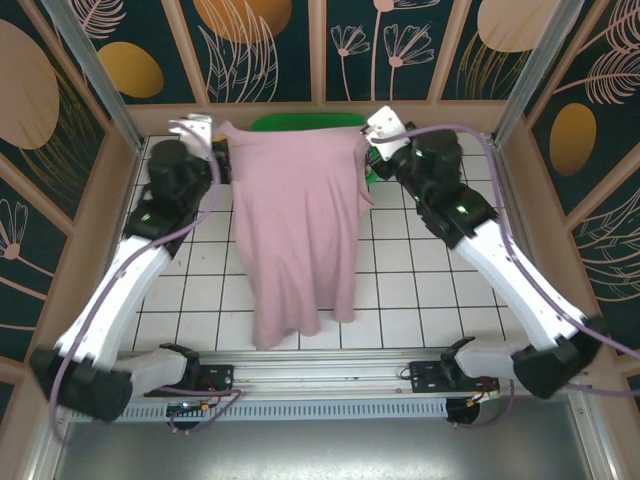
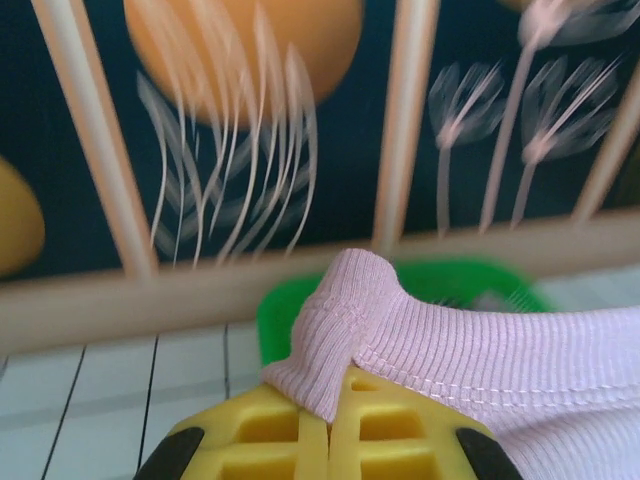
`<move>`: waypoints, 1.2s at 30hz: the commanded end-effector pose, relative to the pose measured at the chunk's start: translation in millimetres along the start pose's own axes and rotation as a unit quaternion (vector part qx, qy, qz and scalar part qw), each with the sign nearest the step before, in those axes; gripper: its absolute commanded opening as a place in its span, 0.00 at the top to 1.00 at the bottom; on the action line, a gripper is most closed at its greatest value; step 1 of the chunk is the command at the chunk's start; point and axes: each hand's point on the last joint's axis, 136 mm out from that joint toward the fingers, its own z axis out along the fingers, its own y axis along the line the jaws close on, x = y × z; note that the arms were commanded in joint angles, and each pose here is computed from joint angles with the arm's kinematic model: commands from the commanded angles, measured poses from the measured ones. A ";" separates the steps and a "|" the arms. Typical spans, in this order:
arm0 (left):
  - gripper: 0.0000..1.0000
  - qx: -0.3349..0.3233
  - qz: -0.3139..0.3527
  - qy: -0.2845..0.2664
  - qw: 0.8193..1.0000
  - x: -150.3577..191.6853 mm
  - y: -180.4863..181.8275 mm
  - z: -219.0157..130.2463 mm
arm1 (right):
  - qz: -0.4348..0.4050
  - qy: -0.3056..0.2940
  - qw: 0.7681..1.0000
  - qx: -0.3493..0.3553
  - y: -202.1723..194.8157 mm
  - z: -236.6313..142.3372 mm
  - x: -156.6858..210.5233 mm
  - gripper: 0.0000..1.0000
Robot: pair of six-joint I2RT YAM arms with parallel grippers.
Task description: Fold and stack the tank tops
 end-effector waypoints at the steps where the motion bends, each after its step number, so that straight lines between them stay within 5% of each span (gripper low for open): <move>1: 1.00 -0.055 -0.007 0.044 0.998 43.3 24.0 43.8 | 0.034 0.053 0.995 -0.080 39.5 39.1 43.1 0.92; 5: 0.97 -0.027 -0.004 0.128 0.991 113.1 13.6 82.8 | 0.062 0.135 0.984 -0.096 61.7 74.4 129.6 0.90; 9: 0.91 -0.072 0.018 0.174 0.982 146.7 29.4 100.4 | 0.088 0.166 0.977 -0.102 76.5 87.2 161.6 0.85; 13: 0.61 -0.112 0.013 0.237 0.965 159.1 41.2 98.2 | 0.143 0.202 0.960 -0.133 83.2 81.8 177.9 0.69; 16: 0.58 -0.134 -0.014 0.294 0.946 176.3 45.7 75.8 | 0.212 0.263 0.927 -0.163 91.5 61.8 196.7 0.45; 20: 0.49 -0.092 -0.110 0.349 0.926 201.8 21.9 26.4 | 0.292 0.296 0.890 -0.188 108.1 15.6 196.9 0.29; 27: 0.51 -0.054 -0.172 0.446 0.876 262.2 -31.8 -74.3 | 0.425 0.376 0.798 -0.204 170.8 -69.6 238.7 0.23; 36: 0.52 -0.014 -0.173 0.522 0.835 328.2 -107.8 -125.3 | 0.463 0.433 0.751 -0.184 230.5 -114.1 280.9 0.20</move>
